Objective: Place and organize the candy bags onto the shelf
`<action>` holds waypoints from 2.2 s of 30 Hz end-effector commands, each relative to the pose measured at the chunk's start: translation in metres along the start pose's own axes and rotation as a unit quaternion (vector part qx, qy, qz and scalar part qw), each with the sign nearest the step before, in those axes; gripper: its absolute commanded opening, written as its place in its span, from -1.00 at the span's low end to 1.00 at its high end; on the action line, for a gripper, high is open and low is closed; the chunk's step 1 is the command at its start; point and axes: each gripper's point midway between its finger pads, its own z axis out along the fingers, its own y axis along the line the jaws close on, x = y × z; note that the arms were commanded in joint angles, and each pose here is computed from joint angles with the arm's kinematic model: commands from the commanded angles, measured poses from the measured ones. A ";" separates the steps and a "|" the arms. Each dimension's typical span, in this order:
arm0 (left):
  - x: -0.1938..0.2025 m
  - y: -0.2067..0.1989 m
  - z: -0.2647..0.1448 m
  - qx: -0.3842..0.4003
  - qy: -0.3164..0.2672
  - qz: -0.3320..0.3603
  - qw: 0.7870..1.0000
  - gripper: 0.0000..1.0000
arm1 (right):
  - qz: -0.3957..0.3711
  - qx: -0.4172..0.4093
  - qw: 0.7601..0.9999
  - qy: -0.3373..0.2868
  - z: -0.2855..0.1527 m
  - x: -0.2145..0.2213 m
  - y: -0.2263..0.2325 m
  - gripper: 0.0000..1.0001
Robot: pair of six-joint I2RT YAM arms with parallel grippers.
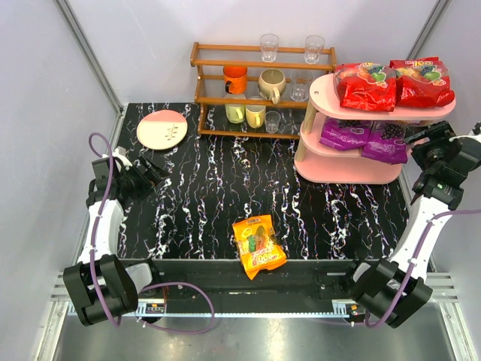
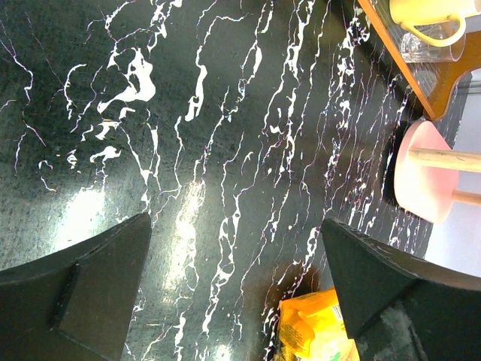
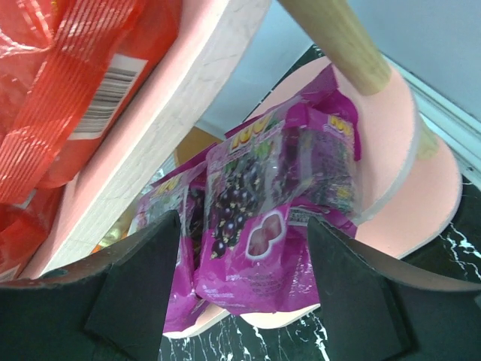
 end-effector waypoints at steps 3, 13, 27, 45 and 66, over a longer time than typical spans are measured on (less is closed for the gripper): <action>-0.009 -0.001 -0.002 0.001 -0.019 0.010 1.000 0.98 | 0.011 0.048 0.998 -0.028 0.000 -0.006 -0.017 0.58; -0.013 0.002 -0.004 -0.012 -0.029 0.016 0.999 0.98 | 0.071 0.064 0.995 -0.039 0.006 -0.009 -0.027 0.56; -0.012 -0.003 -0.002 0.004 -0.021 0.011 1.000 0.98 | 0.193 -0.035 0.980 -0.041 0.012 -0.021 -0.044 -0.89; -0.016 -0.011 -0.011 0.017 -0.039 0.020 0.999 0.98 | 0.182 -0.019 0.983 -0.005 0.043 -0.013 -0.065 -1.00; -0.016 -0.014 -0.011 0.032 -0.035 0.014 0.999 0.98 | 0.125 -0.033 0.985 0.119 0.083 0.033 -0.047 -1.00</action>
